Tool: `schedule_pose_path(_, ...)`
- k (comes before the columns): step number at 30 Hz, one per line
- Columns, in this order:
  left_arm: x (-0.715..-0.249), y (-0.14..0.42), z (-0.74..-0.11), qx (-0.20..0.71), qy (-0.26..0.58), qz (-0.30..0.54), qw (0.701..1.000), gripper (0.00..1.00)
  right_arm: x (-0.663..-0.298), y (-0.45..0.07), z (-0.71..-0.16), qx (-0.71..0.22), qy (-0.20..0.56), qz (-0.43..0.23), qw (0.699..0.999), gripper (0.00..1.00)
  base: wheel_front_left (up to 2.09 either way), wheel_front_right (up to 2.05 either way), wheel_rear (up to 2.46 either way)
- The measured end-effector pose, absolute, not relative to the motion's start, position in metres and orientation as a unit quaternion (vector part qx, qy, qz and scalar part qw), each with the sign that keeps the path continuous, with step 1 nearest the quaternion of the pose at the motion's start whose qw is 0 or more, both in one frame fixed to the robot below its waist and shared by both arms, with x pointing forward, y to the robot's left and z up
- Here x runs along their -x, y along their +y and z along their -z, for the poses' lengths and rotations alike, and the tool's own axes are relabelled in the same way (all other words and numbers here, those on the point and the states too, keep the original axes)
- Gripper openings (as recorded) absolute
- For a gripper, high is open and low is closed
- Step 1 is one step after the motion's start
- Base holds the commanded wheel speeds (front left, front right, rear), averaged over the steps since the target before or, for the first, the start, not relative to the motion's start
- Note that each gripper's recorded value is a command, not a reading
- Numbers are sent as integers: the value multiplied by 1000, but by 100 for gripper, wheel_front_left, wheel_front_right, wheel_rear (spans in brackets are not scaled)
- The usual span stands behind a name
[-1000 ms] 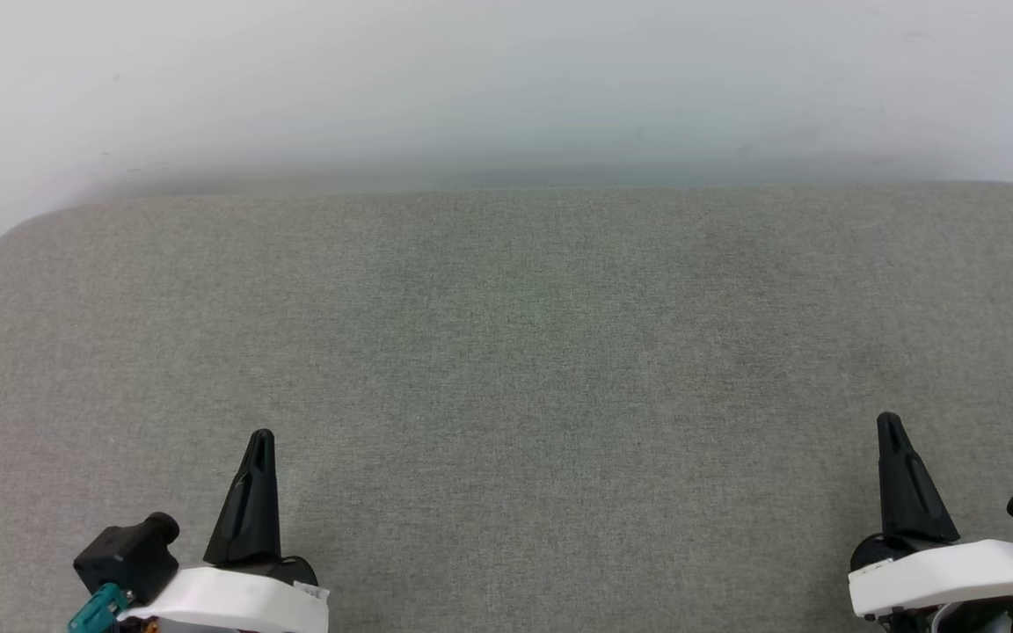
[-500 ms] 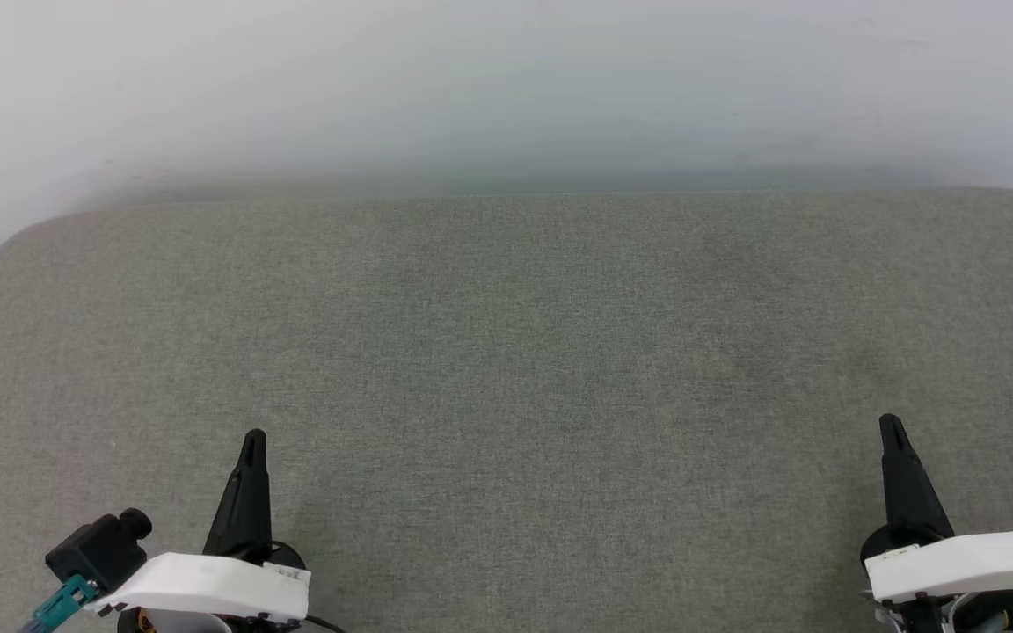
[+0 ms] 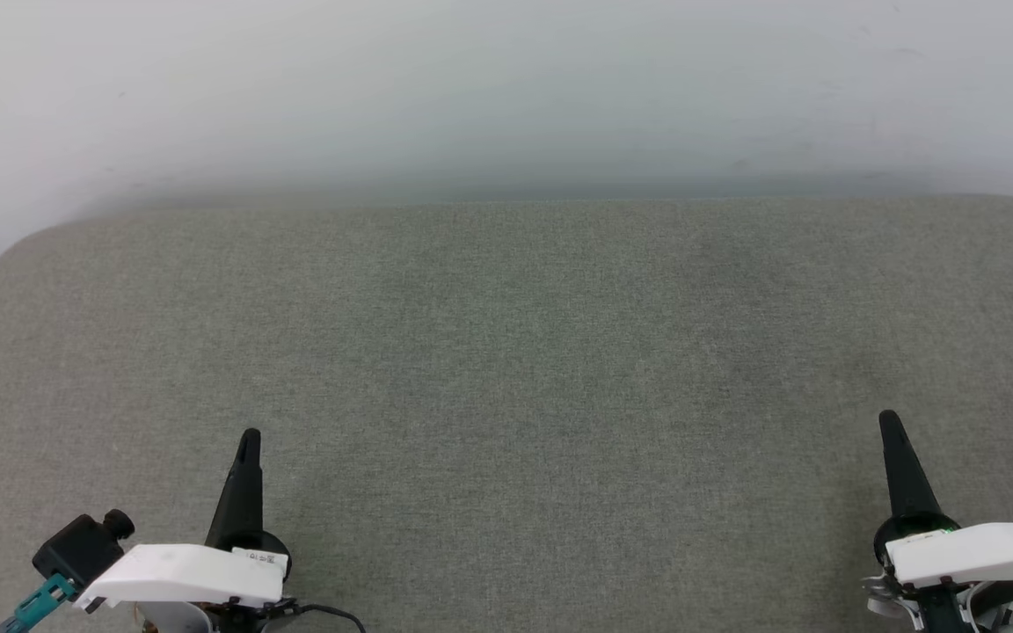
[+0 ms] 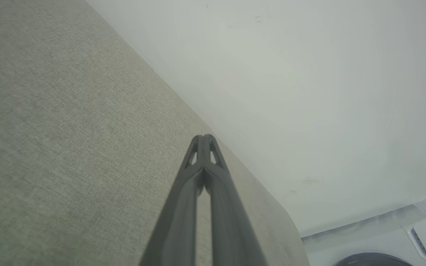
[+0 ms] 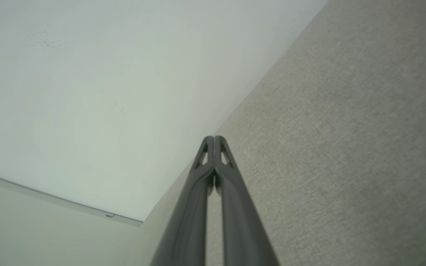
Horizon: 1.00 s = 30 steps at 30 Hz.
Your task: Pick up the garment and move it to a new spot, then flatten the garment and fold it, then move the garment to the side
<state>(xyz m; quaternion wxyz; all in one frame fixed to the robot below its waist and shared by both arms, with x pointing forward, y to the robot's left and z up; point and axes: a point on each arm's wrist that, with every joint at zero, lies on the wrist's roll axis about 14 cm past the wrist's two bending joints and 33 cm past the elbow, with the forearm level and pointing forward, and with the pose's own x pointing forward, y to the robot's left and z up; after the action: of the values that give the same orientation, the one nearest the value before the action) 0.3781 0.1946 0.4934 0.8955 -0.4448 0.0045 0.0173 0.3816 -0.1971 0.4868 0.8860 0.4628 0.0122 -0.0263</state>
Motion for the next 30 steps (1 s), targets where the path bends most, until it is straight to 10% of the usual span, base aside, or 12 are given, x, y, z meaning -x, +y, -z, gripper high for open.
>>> schedule_pose_path(30, -383, 198, -495, 579, 11, -19, 815, 0, -384, -199, -490, -588, 15, 25, 808, 0, 0, 0, 0)
